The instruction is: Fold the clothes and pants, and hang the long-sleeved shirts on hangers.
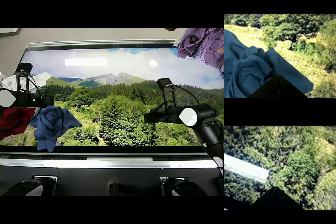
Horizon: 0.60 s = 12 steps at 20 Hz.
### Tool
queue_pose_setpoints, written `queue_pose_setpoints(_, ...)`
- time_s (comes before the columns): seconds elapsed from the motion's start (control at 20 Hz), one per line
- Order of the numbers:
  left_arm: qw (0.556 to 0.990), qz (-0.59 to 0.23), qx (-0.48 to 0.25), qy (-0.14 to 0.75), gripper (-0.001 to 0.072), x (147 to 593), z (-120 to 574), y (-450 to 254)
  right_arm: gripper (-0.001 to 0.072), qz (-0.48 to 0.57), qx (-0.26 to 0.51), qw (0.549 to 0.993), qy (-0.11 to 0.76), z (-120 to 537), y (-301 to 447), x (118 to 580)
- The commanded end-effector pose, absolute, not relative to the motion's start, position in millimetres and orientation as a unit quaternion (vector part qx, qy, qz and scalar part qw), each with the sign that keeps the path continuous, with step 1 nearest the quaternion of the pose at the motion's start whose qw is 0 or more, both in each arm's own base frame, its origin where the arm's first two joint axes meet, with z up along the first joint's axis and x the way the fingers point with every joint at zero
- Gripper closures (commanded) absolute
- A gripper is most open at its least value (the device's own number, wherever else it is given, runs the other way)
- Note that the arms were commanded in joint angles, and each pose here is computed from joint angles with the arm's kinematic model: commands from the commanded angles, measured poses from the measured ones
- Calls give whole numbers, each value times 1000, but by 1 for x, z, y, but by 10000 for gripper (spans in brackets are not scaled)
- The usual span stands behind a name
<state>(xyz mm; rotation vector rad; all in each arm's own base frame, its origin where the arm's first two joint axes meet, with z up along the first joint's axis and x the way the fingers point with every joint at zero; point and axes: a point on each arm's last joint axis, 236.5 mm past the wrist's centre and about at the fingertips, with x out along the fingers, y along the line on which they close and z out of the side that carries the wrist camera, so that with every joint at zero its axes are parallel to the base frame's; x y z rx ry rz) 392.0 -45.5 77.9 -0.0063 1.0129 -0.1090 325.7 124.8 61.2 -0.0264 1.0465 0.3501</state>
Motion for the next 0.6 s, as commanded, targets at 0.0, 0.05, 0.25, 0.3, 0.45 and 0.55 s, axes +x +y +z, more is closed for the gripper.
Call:
queue_pose_setpoints(0.0,873,-52,-3,484,684,392,78,-46,672,166,-11,857,487,64,126,330)
queue_pose_setpoints(0.05,876,-52,-3,480,684,394,79,-46,672,166,-9,864,474,68,127,336)
queue_pose_setpoints(0.25,878,-52,-3,475,684,396,81,-46,672,167,1,883,439,79,131,352)
queue_pose_setpoints(0.3,878,-52,-3,475,683,396,80,-46,672,166,1,885,436,80,131,353)
queue_pose_setpoints(0.45,860,-39,-14,508,-12,383,69,-40,672,167,3,886,433,81,132,354)
queue_pose_setpoints(0.55,825,46,-58,560,-9,361,45,-5,672,167,2,882,442,79,131,350)
